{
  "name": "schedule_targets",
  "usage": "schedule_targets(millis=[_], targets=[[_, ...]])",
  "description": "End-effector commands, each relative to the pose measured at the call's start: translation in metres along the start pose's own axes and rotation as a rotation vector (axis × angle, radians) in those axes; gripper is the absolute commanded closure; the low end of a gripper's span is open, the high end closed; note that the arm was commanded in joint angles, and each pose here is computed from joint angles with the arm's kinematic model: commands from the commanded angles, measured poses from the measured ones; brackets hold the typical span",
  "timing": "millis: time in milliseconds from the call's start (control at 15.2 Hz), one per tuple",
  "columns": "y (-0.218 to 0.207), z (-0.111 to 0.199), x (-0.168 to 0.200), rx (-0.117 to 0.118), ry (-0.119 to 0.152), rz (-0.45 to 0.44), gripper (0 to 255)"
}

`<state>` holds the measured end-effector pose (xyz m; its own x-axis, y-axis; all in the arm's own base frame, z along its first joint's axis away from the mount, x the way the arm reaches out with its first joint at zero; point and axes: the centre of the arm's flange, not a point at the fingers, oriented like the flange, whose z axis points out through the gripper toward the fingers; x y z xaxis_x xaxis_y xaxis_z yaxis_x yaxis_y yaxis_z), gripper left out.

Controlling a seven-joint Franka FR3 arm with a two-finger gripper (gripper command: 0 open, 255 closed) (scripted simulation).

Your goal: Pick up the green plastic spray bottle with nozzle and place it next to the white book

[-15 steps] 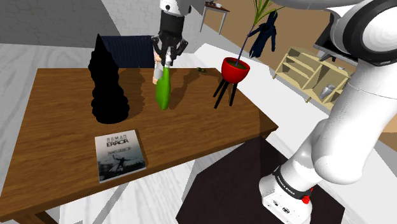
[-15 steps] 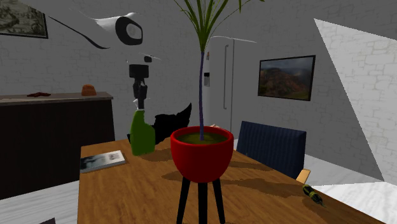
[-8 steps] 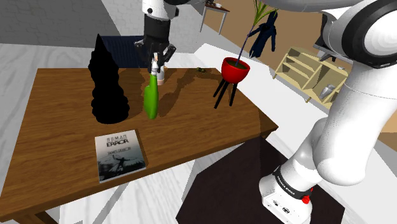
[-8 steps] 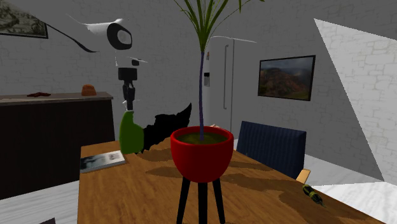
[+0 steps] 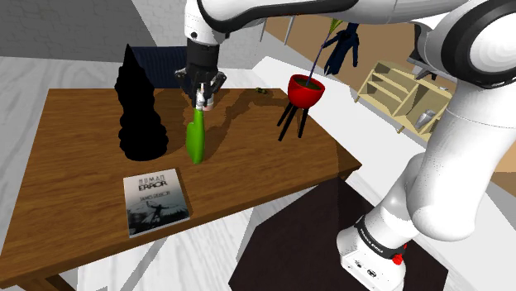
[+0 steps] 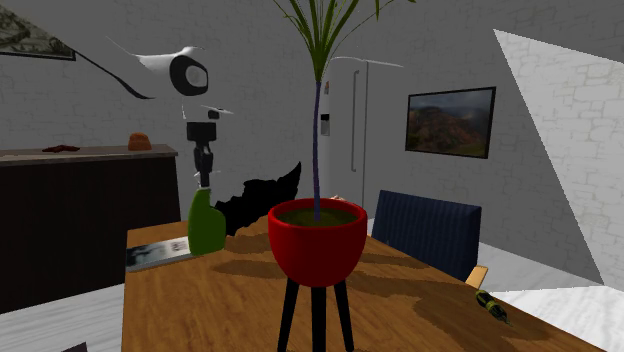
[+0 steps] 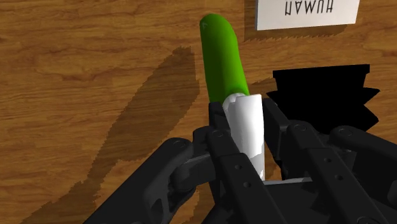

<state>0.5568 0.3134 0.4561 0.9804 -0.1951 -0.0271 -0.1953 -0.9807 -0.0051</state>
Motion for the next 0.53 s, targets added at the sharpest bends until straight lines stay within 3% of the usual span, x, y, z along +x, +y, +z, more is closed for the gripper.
schedule_targets(millis=[0, 462], targets=[[-0.0011, 0.0124, 0.0000, 0.000, 0.001, 0.000, 255], [-0.0011, 0.0210, 0.0002, 0.000, 0.001, 0.000, 255]])
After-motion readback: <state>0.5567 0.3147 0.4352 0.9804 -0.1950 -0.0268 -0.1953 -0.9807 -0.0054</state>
